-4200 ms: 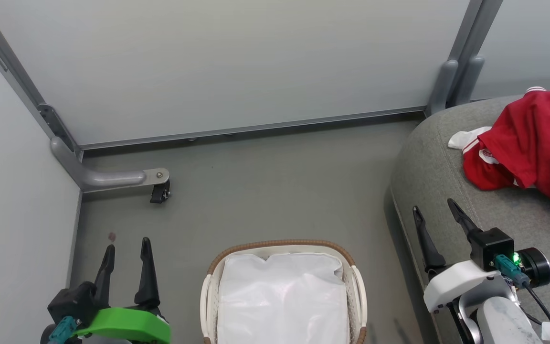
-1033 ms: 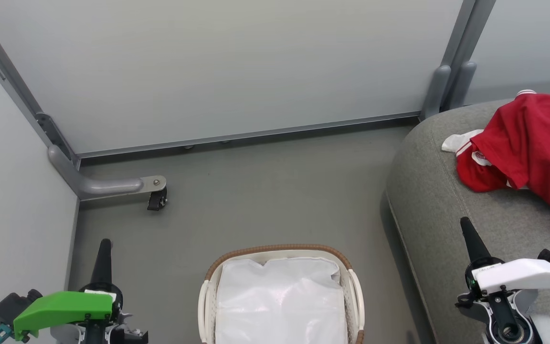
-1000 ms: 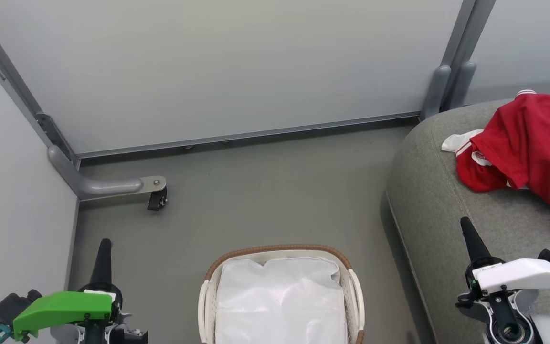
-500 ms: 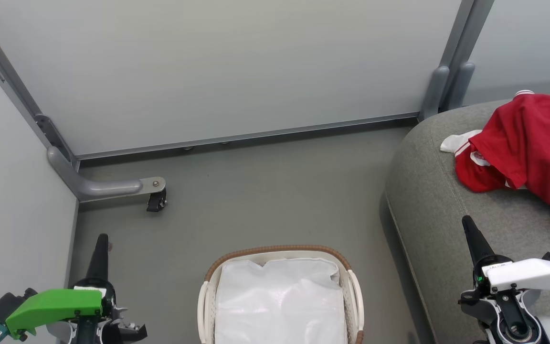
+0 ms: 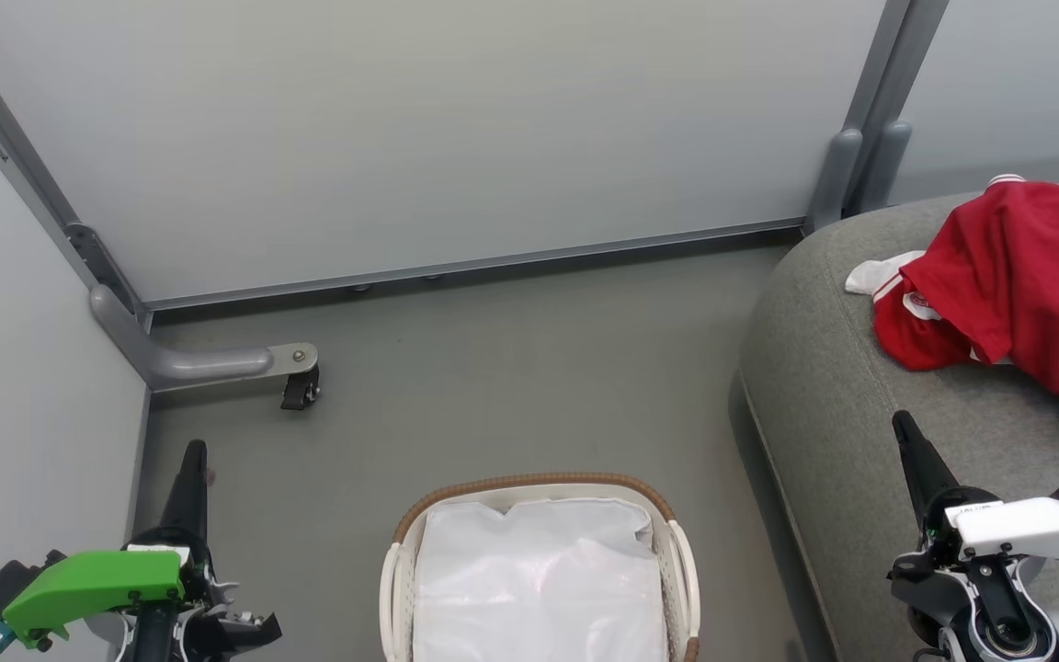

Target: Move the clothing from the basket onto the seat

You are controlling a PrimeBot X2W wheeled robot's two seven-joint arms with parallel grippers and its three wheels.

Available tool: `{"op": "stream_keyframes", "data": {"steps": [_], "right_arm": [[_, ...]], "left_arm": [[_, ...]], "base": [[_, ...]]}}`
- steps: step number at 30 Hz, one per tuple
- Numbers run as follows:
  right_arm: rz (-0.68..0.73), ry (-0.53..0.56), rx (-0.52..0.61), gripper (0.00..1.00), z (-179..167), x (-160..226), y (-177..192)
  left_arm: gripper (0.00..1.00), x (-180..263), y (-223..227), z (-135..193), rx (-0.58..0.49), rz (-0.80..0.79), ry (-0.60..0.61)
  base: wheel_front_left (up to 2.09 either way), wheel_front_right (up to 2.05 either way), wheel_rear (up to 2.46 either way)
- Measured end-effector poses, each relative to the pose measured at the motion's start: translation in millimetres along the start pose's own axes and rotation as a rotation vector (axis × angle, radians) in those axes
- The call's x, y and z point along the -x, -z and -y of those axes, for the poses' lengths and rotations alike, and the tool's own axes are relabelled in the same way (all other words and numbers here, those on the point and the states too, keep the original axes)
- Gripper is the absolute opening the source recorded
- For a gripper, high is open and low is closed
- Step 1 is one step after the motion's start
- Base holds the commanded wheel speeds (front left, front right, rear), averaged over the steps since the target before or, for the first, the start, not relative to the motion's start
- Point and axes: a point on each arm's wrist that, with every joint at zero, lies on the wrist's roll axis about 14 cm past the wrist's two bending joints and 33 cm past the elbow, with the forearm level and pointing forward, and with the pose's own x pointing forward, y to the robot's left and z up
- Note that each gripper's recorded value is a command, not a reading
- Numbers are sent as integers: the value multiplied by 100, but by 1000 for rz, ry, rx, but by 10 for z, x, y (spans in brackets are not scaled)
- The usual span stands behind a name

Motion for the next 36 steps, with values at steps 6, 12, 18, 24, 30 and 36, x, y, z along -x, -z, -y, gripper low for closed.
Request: {"op": "stream_keyframes", "data": {"steps": [6,12,18,24,30,36], "right_arm": [[1,-9,-45,0,-20,6,-14],[0,-17,-89,0,-39,12,-23],[1,-26,-130,0,-58,16,-37],[2,-27,-132,0,-59,17,-40],[2,-27,-132,0,-59,17,-40],[2,-27,-132,0,-59,17,-40]], "left_arm": [[0,-3,-5,23,36,-3,9],[0,-12,-12,61,69,-5,24],[0,-24,-19,99,104,-6,37],[0,-26,-21,106,104,-6,39],[0,-26,-21,106,104,-6,39],[0,-26,-21,106,104,-6,39]], "base": [[0,0,0],[0,0,0],[0,0,0],[0,0,0],[0,0,0],[0,0,0]]}}
